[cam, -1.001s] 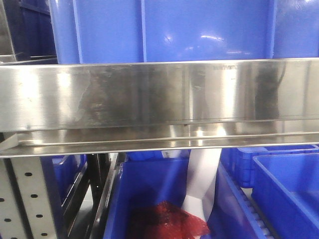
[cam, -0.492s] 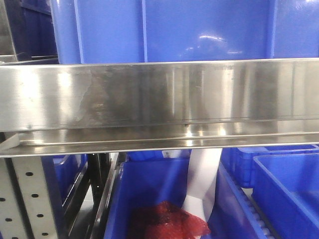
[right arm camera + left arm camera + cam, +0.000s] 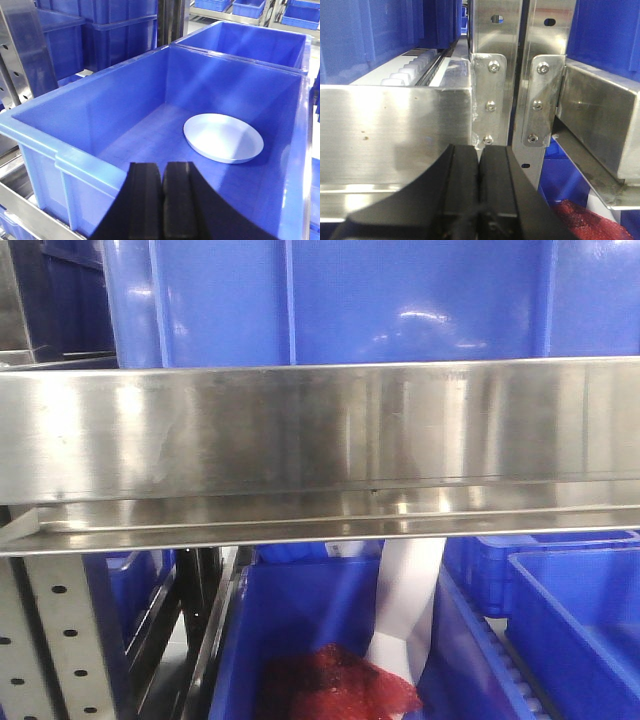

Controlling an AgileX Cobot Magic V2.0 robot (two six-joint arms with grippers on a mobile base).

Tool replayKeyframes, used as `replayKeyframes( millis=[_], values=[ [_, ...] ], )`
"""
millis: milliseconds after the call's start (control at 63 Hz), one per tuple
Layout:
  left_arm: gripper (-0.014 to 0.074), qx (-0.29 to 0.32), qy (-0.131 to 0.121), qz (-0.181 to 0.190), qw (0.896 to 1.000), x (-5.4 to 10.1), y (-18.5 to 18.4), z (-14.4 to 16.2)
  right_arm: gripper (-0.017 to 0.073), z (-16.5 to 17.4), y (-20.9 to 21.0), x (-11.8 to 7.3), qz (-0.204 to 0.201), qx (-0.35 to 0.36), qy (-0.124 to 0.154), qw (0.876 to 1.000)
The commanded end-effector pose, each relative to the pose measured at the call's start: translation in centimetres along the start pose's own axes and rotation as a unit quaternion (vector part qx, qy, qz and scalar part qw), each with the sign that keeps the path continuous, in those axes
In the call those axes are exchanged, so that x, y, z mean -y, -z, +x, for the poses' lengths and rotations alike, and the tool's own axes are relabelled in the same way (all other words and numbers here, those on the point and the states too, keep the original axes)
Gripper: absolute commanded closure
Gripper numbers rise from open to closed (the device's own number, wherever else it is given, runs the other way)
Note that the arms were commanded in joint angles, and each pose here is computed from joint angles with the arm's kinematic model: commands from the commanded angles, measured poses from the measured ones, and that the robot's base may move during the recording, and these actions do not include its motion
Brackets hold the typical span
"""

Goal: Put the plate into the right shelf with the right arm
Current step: 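Withdraw the empty right gripper up out of the blue bin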

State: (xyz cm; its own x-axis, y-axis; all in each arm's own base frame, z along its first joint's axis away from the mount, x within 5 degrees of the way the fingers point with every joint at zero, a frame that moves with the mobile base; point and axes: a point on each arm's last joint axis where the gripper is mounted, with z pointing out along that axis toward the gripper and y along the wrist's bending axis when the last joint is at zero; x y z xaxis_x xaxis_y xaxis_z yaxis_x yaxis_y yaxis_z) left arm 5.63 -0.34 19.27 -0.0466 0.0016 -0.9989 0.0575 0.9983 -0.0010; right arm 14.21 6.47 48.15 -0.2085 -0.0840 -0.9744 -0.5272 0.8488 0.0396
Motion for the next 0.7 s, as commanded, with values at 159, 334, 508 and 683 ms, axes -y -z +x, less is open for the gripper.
replayKeyframes(
  millis=[159,334,508,683],
  values=[
    [0.064,0.041,0.005,-0.002,0.999,0.0,0.0,-0.5,0.0495,-1.7,1.1,0.1,0.019,0.059,0.008,0.998],
    [0.064,0.041,0.005,-0.002,0.999,0.0,0.0,-0.5,0.0504,-0.6,1.7,1.2,0.088,0.08,0.004,0.993],
    [0.064,0.041,0.005,-0.002,0.999,0.0,0.0,-0.5,0.0504,2.9,3.7,2.4,0.179,0.11,-0.058,0.976],
    [0.064,0.041,0.005,-0.002,0.999,0.0,0.0,-0.5,0.0504,7.5,6.1,2.1,0.22,0.163,-0.033,0.961]
  ],
)
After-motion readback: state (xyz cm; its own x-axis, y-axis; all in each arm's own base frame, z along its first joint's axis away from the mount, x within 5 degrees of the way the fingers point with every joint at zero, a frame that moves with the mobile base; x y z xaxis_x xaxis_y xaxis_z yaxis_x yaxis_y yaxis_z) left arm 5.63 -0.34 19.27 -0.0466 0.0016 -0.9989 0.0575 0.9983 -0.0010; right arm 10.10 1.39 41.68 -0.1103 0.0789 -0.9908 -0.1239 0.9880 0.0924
